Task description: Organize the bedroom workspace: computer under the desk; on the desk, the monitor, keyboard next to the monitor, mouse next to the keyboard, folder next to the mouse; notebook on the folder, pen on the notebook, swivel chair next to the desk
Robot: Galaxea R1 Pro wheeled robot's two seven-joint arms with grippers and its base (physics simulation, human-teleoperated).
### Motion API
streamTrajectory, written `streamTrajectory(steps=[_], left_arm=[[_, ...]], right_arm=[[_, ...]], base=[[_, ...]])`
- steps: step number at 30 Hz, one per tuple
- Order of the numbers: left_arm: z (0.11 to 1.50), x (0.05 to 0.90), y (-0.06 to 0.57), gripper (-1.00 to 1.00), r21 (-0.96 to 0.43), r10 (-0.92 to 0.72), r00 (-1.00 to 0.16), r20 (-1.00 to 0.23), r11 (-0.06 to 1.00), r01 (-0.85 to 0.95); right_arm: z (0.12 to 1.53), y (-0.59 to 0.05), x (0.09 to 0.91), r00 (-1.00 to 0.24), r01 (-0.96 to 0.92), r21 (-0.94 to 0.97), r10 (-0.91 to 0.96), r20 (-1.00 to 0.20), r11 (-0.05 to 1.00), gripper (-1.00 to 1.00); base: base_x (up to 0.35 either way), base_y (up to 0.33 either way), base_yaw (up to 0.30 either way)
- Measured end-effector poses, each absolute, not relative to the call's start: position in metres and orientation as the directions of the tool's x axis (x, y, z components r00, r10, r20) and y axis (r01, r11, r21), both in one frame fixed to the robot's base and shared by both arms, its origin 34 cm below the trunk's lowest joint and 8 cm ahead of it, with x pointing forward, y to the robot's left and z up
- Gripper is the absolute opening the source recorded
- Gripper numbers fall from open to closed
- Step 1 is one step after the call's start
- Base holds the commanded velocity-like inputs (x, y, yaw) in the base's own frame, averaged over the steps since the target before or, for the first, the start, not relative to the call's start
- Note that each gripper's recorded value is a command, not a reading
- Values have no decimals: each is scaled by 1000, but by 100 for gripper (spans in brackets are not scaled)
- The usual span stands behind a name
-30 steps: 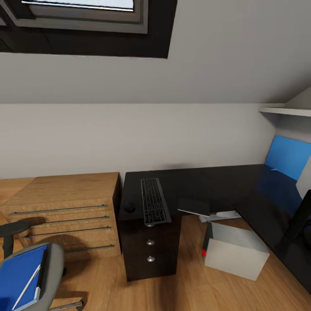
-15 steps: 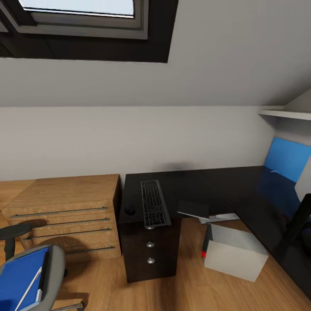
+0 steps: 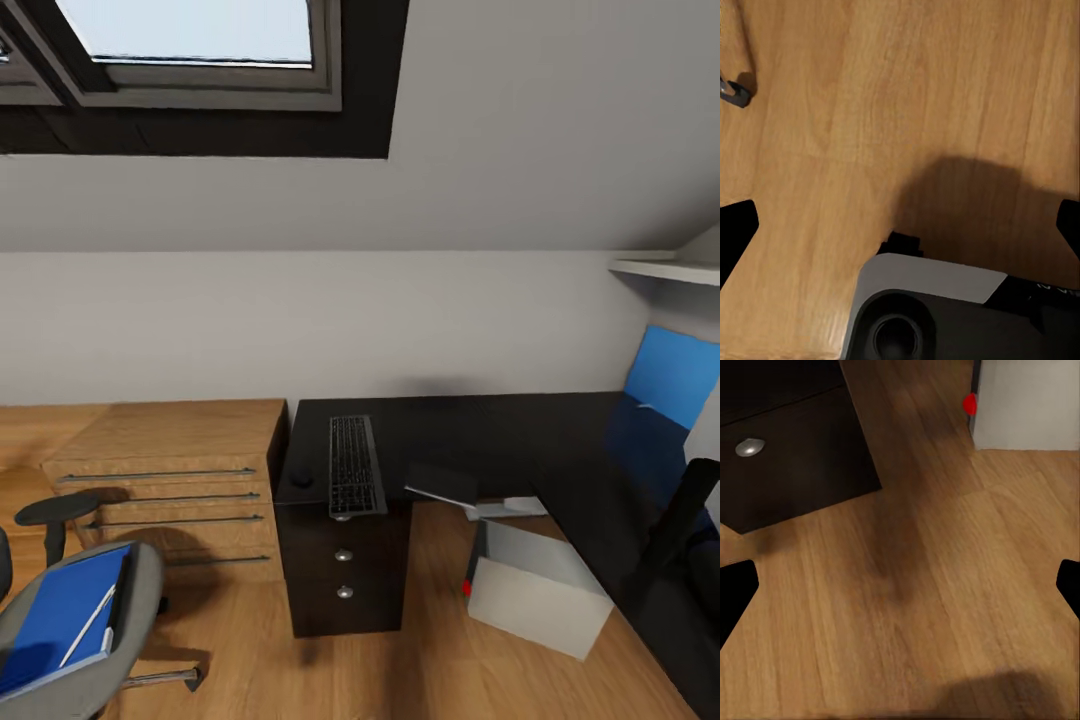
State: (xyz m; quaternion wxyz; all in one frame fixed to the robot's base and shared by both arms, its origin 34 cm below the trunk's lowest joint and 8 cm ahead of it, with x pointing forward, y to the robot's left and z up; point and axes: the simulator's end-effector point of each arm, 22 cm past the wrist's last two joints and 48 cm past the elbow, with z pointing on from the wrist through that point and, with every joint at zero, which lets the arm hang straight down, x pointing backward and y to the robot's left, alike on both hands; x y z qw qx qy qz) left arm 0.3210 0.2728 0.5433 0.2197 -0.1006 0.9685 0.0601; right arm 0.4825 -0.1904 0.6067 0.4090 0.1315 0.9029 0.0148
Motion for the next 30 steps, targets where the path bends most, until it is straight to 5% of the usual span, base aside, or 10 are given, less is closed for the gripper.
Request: streamTrajectory(steps=[30], left_arm=[[558, 319, 271, 100, 72, -161, -884, -438, 974, -213]], right_arm=[[632, -190, 499, -601, 221, 148, 254, -757, 964, 100]], base=[[-10, -14, 45]])
